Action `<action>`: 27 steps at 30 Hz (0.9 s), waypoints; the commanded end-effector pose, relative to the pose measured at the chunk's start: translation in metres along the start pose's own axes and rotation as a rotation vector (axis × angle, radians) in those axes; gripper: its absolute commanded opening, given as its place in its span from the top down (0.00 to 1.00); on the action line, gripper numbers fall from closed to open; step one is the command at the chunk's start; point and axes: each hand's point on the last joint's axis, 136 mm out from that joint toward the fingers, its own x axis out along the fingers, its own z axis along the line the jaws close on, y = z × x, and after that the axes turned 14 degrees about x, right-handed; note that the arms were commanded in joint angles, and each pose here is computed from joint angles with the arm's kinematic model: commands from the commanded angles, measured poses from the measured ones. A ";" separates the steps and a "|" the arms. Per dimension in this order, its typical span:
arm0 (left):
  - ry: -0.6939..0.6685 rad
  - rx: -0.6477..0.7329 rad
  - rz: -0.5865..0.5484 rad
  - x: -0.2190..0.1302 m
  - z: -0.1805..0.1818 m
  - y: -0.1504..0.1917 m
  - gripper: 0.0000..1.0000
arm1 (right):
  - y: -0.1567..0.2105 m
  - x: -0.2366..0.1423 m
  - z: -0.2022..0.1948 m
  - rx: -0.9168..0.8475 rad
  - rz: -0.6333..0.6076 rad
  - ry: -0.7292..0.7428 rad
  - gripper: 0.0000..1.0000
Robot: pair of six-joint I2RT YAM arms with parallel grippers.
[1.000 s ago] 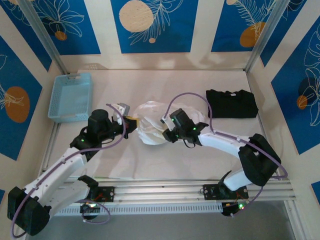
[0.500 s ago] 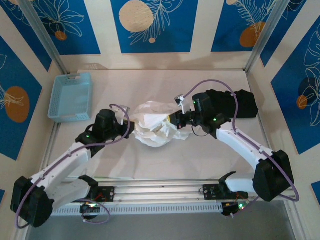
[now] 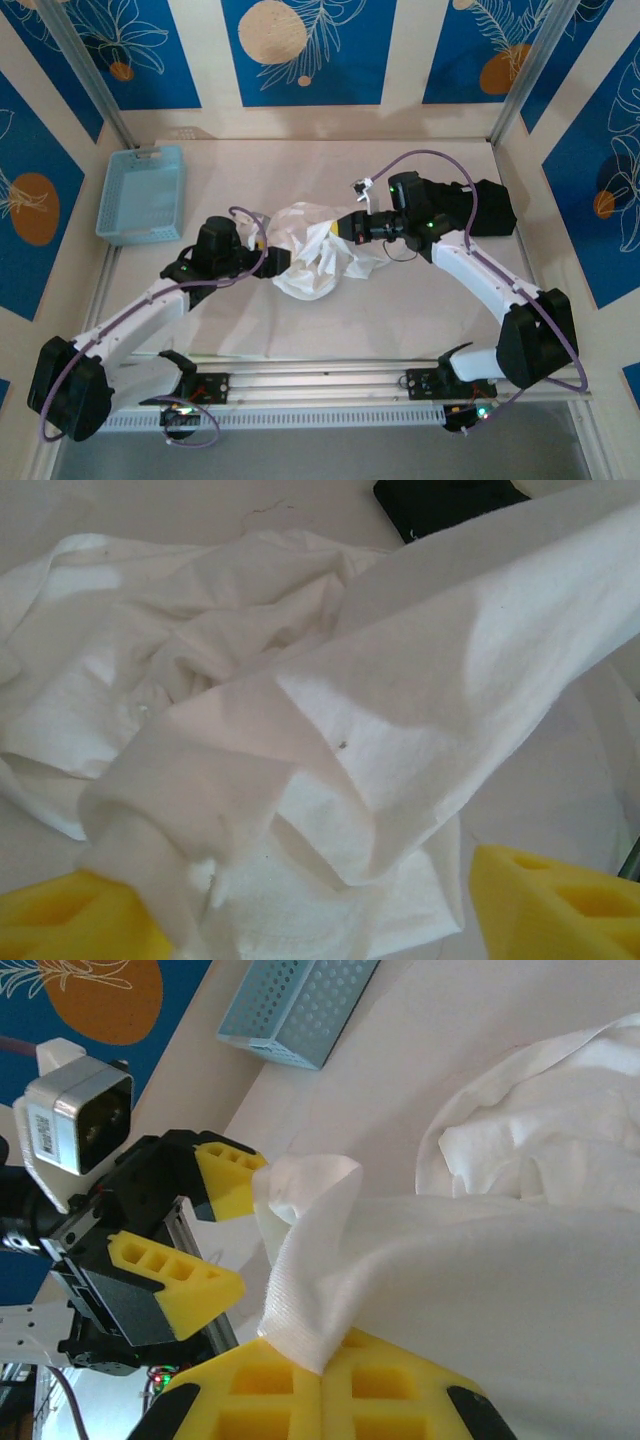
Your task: Fold the inside-out t-shirt
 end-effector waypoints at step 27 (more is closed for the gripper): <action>-0.142 0.550 0.041 0.036 -0.051 -0.029 0.26 | -0.012 -0.003 0.015 0.039 0.023 -0.038 1.00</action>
